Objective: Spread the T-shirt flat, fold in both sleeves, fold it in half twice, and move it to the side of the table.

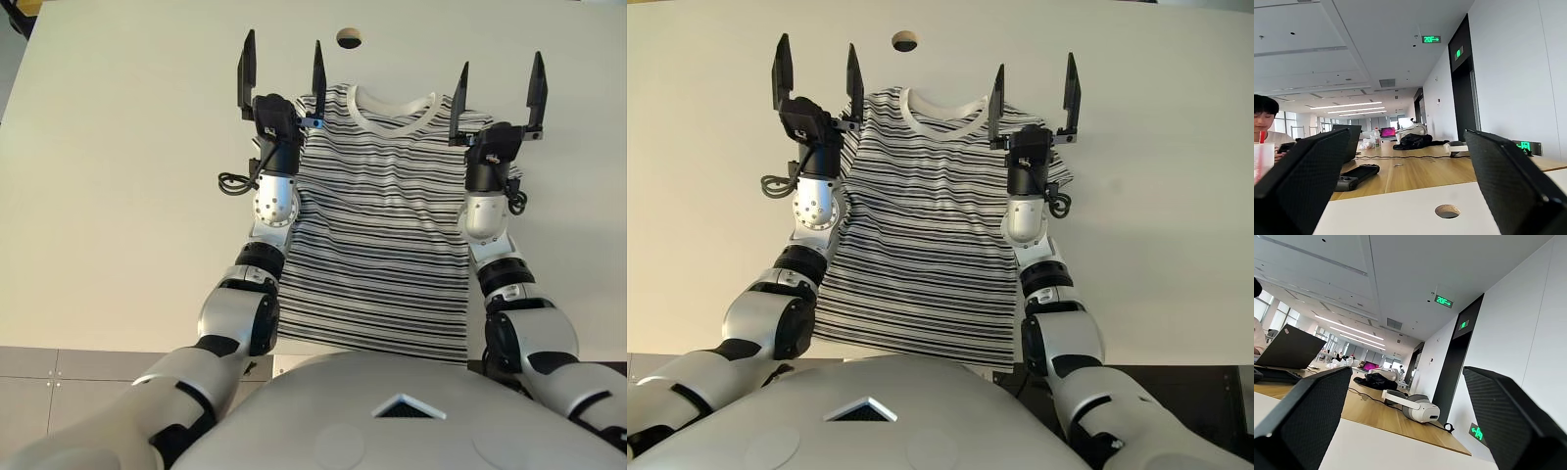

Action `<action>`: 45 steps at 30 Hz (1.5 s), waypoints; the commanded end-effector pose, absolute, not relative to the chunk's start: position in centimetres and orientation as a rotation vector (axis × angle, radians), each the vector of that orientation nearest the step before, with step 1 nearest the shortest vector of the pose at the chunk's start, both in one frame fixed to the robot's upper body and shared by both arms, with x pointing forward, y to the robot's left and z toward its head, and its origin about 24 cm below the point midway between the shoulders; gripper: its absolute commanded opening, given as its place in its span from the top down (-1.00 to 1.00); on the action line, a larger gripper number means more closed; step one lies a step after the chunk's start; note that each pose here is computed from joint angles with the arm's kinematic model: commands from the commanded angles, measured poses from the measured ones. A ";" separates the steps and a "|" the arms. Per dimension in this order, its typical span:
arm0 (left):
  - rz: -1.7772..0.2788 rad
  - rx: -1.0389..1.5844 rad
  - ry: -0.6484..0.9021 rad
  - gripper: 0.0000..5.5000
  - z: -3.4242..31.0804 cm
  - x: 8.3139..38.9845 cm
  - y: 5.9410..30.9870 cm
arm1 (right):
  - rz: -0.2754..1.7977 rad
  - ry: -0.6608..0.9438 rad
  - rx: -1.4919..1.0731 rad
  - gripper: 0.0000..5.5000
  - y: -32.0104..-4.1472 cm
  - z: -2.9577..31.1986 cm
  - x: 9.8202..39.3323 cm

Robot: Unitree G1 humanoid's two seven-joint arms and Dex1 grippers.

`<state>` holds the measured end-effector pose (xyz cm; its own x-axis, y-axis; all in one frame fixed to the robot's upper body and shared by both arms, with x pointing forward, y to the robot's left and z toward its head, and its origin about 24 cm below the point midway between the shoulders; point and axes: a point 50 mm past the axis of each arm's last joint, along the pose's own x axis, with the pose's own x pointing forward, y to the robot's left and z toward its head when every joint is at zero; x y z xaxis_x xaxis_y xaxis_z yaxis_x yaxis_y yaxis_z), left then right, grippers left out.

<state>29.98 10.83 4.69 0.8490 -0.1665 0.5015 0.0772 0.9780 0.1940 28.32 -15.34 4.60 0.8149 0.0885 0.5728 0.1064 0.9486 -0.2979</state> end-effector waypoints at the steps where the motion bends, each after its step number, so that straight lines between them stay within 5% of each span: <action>1: -0.279 0.640 -0.631 -0.57 6.6 31.5 11.8 | 0.003 -0.680 -0.353 -0.53 -15.3 6.0 28.5; 5: -0.555 1.159 -0.554 -0.57 6.1 32.2 14.1 | 0.068 -0.707 -0.453 -0.53 -16.5 6.9 27.6; 8: -0.666 1.455 -0.338 -0.57 4.2 33.3 16.9 | 0.257 -0.703 -0.598 -0.53 -16.6 7.3 25.5; 17: -0.930 1.626 -0.108 -0.57 0.7 32.6 17.8 | 0.376 -0.665 -0.619 -0.53 -18.8 10.7 22.1; 29: -0.783 1.584 -0.016 -0.57 -0.3 30.0 22.8 | 0.670 -0.455 -0.748 -0.53 -17.0 6.5 20.5; 45: -0.452 1.525 -0.106 -0.57 2.2 31.9 23.8 | 0.707 -0.446 -0.745 -0.53 -16.2 5.7 20.6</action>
<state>31.67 23.76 1.64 0.8918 -0.3573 -0.2776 0.2792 -0.0484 0.9590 20.43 -16.39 5.53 0.6915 0.7135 0.1127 -0.4219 0.5256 -0.7387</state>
